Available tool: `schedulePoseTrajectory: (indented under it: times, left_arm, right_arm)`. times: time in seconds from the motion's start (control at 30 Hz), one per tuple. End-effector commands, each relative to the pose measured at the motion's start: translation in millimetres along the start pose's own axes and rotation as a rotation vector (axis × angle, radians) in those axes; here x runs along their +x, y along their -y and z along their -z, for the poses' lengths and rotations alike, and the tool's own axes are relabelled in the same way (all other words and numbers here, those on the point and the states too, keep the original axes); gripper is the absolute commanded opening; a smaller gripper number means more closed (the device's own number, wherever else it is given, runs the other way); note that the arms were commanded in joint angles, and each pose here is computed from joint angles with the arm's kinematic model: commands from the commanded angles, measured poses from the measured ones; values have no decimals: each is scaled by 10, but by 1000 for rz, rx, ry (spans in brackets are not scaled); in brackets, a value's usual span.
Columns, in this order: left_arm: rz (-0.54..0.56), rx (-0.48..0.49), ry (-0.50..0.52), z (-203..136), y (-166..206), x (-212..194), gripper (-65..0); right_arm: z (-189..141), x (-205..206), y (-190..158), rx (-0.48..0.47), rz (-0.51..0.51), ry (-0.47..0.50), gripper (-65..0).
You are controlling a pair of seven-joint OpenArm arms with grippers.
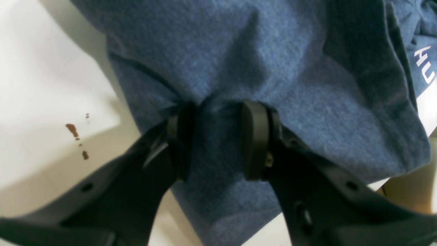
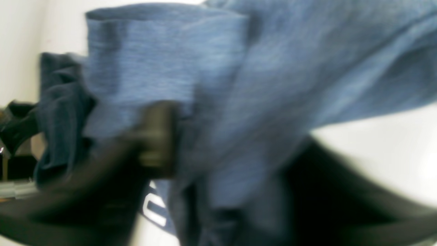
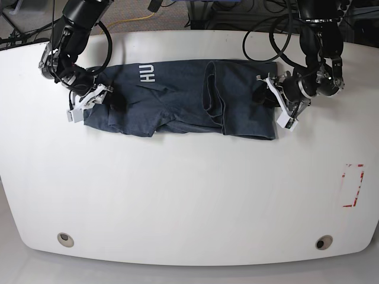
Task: Fold the T-shirt properly
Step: 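Fold both ends of the strip inward toward each other with both grippers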
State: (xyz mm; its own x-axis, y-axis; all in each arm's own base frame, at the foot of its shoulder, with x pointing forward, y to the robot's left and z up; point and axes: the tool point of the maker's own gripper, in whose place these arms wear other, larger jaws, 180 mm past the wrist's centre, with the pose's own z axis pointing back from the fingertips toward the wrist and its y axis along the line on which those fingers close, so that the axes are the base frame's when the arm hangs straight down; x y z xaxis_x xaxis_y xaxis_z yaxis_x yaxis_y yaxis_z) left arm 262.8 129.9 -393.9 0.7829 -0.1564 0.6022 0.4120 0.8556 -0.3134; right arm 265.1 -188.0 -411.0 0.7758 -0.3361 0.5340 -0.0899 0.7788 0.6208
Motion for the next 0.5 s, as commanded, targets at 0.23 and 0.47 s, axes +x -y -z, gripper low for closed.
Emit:
schedulePoseTrajectory:
  times: [0.23,0.47]
  left_arm:
    - [52,-55,1,92,217,80,-439]
    - [73,-113,-16,220,471,50,-439]
  right_arm:
    - [-242,442,-244,-31,-125,108,-650]
    - [-313,591,-716,-4,-266,136,-650]
